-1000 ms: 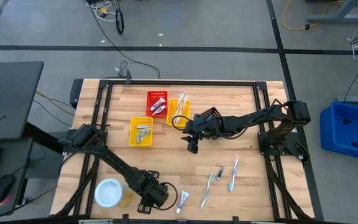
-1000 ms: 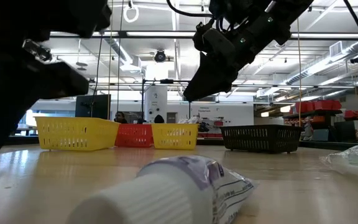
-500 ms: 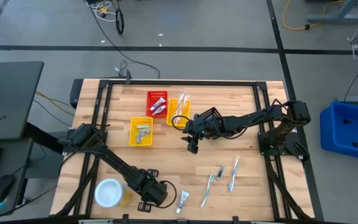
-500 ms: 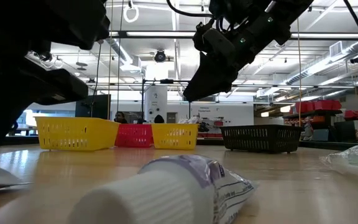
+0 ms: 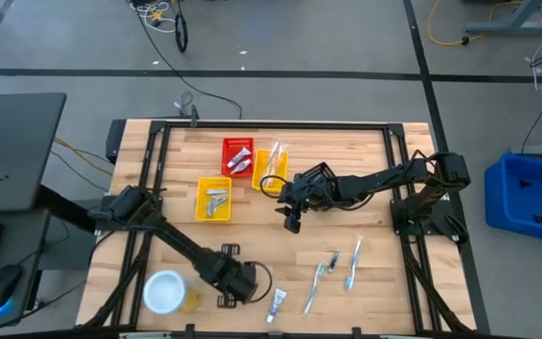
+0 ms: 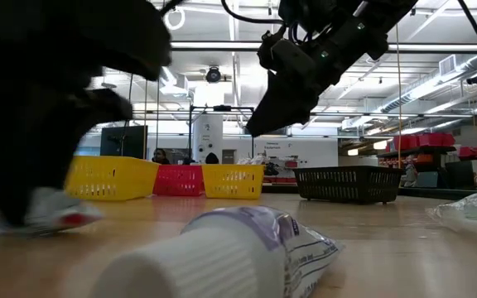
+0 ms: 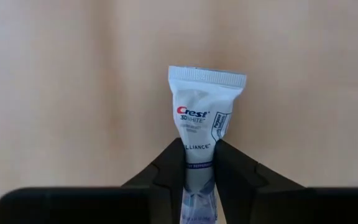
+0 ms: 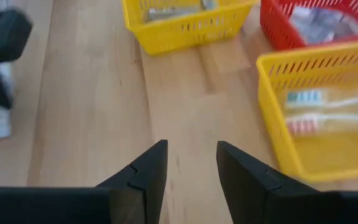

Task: Pick & Place Travel size toiletries
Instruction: Put the toothpaste into the red bin

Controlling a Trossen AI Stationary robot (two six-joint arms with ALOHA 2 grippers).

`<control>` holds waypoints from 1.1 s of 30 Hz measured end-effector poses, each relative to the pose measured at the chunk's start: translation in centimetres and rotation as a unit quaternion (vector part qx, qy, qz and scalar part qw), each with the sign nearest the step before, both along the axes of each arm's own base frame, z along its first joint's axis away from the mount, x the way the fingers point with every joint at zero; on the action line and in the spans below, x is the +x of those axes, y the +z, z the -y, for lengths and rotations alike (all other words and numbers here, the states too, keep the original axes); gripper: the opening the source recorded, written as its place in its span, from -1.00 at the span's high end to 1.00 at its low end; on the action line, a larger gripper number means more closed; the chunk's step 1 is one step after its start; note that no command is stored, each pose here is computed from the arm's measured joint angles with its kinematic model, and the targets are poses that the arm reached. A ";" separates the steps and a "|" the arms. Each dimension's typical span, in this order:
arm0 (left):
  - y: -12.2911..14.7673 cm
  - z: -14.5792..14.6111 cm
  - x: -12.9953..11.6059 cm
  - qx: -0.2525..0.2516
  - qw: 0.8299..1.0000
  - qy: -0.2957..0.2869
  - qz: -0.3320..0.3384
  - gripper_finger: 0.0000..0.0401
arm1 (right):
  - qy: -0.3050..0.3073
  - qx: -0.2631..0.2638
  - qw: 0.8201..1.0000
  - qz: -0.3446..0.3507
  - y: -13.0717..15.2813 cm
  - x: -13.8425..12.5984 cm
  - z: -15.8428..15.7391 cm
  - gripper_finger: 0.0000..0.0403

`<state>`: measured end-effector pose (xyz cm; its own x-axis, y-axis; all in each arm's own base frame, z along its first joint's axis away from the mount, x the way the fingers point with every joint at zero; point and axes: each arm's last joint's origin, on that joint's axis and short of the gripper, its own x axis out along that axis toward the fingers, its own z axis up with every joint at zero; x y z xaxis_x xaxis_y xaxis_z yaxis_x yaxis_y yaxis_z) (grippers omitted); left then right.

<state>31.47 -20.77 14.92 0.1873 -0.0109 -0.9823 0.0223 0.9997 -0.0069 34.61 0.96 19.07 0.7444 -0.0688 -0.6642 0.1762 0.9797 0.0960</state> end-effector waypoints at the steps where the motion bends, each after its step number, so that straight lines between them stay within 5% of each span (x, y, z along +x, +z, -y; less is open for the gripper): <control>1: 0.2 -0.3 0.2 0.014 1.000 -0.001 -0.001 0.59 | -0.003 0.005 1.000 -0.006 -0.1 -0.1 0.0 0.27; 16: 3.0 -5.7 1.7 0.142 0.988 -0.036 -0.053 0.59 | -0.024 0.060 0.994 -0.090 -1.2 -1.4 -1.8 0.23; 33: 13.6 -16.4 -0.6 0.188 0.981 0.041 0.037 0.61 | -0.011 0.063 0.996 -0.067 -1.0 -1.1 -2.7 0.26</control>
<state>30.83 -4.41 28.55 0.2428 0.3668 -0.8980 -0.0706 0.9300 0.3608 33.47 3.67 18.12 0.6483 0.0066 -0.7614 0.2160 0.9573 0.1922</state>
